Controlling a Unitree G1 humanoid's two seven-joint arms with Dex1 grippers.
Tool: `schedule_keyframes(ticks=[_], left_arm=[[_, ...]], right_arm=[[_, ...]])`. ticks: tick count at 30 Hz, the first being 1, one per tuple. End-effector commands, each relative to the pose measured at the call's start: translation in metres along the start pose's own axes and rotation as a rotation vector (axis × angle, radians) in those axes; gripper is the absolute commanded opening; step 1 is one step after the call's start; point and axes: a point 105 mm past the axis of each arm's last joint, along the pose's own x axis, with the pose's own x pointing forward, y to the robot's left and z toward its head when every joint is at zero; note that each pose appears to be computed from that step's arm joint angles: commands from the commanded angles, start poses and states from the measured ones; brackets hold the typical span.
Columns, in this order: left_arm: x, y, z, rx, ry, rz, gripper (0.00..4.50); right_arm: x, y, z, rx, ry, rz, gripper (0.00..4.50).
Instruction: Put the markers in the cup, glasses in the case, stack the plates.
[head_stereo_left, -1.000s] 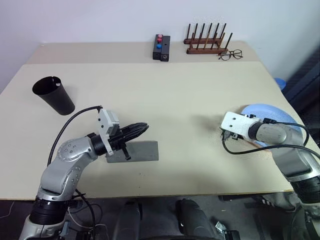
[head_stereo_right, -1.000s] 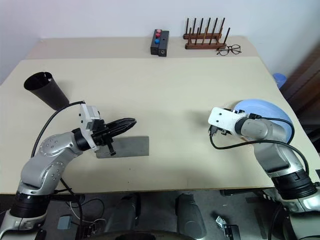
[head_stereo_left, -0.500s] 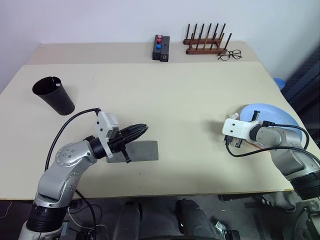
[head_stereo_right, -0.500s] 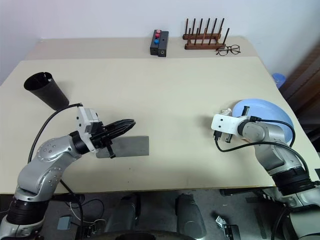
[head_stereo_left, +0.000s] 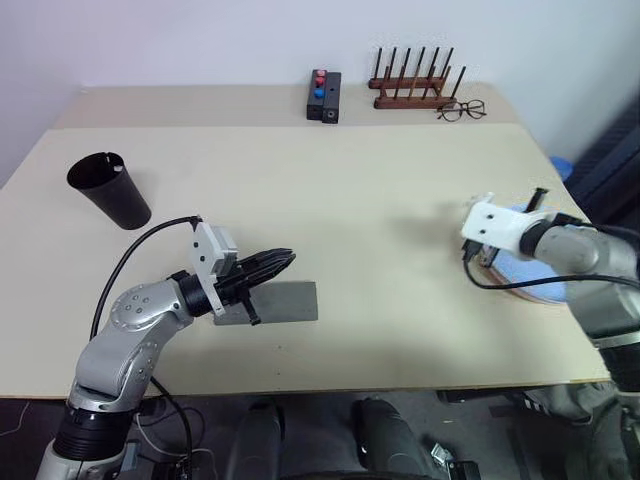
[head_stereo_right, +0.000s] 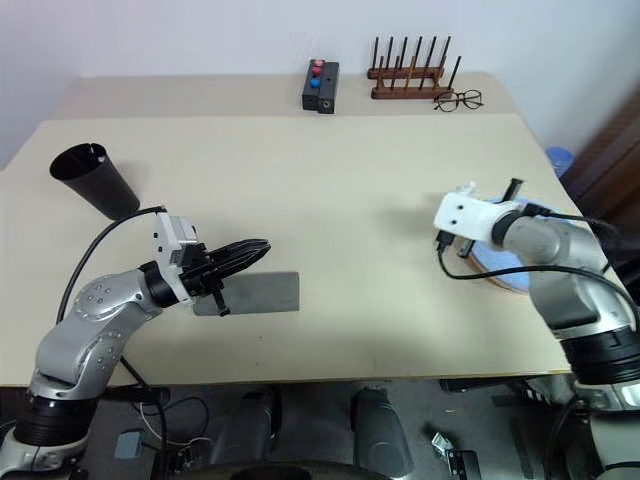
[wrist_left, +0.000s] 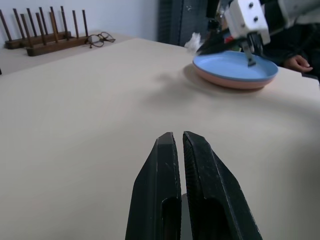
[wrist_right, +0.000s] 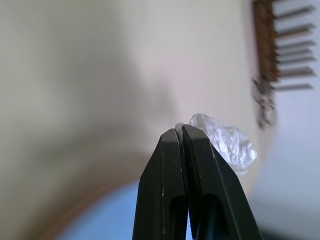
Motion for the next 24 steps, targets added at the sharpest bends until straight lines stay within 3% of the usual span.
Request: schedule_keyframes(ticks=[1, 3, 4, 7, 10, 12, 19, 24], left_arm=[[0.002, -0.001, 0.009, 0.036, -0.034, -0.009, 0.21], [0.003, 0.0, 0.009, 0.036, -0.035, -0.011, 0.21], [0.003, 0.0, 0.009, 0.036, -0.035, -0.011, 0.21], [0.004, 0.003, 0.009, 0.036, -0.038, -0.009, 0.21], [0.002, 0.007, 0.009, 0.04, -0.037, 0.013, 0.21], [-0.001, 0.011, 0.009, 0.046, -0.034, 0.037, 0.21], [-0.045, 0.05, 0.006, 0.122, 0.029, 0.287, 0.21], [-0.096, 0.071, -0.006, 0.164, 0.144, 0.491, 0.21]], right_arm=[[-0.016, -0.01, -0.023, 0.019, 0.087, -0.026, 0.03], [-0.02, -0.004, -0.037, 0.035, 0.128, 0.009, 0.03], [-0.022, 0.0, -0.042, 0.044, 0.141, 0.023, 0.28], [-0.024, 0.004, -0.043, 0.054, 0.144, 0.033, 1.3], [-0.021, -0.001, -0.032, 0.037, 0.108, 0.006, 2.83], [-0.018, -0.003, -0.023, 0.048, 0.068, -0.008, 2.83], [-0.012, 0.004, 0.061, 0.354, -0.396, 0.048, 2.83], [-0.01, 0.017, 0.081, 0.512, -0.552, 0.137, 2.83]])
